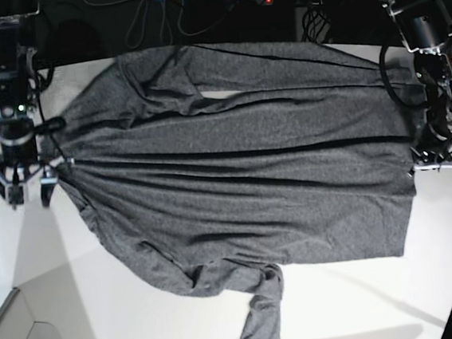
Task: Layout the t-shirt on the table in an organized manner, then fold the t-shirt properly
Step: 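Grasp the shirt edge with the right gripper and drag it outward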
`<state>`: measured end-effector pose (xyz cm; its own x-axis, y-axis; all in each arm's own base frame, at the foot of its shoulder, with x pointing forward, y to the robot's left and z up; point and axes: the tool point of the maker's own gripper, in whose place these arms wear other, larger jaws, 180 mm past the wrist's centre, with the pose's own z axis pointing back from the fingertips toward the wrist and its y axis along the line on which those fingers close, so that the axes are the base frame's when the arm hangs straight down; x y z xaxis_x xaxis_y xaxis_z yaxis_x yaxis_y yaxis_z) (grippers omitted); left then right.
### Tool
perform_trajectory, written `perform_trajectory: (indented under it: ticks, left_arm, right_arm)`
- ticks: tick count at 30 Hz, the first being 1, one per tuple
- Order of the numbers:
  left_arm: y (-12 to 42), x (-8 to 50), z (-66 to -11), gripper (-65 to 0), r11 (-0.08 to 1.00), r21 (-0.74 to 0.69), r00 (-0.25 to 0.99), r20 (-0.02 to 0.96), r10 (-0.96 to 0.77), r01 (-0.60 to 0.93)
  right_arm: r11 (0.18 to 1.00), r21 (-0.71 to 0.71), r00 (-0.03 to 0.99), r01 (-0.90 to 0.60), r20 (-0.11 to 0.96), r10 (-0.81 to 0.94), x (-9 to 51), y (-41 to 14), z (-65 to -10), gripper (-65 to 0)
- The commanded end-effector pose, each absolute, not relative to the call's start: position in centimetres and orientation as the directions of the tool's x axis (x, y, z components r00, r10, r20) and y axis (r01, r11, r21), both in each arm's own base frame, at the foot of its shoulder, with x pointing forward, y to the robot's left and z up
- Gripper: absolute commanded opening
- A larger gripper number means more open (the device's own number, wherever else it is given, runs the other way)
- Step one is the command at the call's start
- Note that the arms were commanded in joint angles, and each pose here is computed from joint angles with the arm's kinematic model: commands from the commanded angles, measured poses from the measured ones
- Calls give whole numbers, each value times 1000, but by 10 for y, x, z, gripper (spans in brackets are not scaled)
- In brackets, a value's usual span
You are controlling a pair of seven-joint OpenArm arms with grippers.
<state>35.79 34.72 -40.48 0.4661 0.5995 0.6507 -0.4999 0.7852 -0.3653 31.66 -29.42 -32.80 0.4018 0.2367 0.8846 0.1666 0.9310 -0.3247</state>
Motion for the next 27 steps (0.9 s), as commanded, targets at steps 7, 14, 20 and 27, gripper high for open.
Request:
perform_trajectory:
  ticks: [7,14,20,27]
  left_arm:
    - [357,372,-381,-650,798,-367,423,700,575,-478]
    - [348,371,-372,-650,812,-369,463,681,567,-452]
    - [357,352,-379,-650,801,-359,465,670,579,-479]
    - [363,327,-398,-650,762,-367,455,635,625,-534]
  right_arm:
    - [957,-262,303,121,928,216,380,-257,-309,-265]
    - [969,-242,389,50,898,204,438,-232,-345,-265]
    - [971,-228,518,74,841,158,455,-249,-388,-265]
    - [959,-259,576,113,804,149,451,-288,-416,-265]
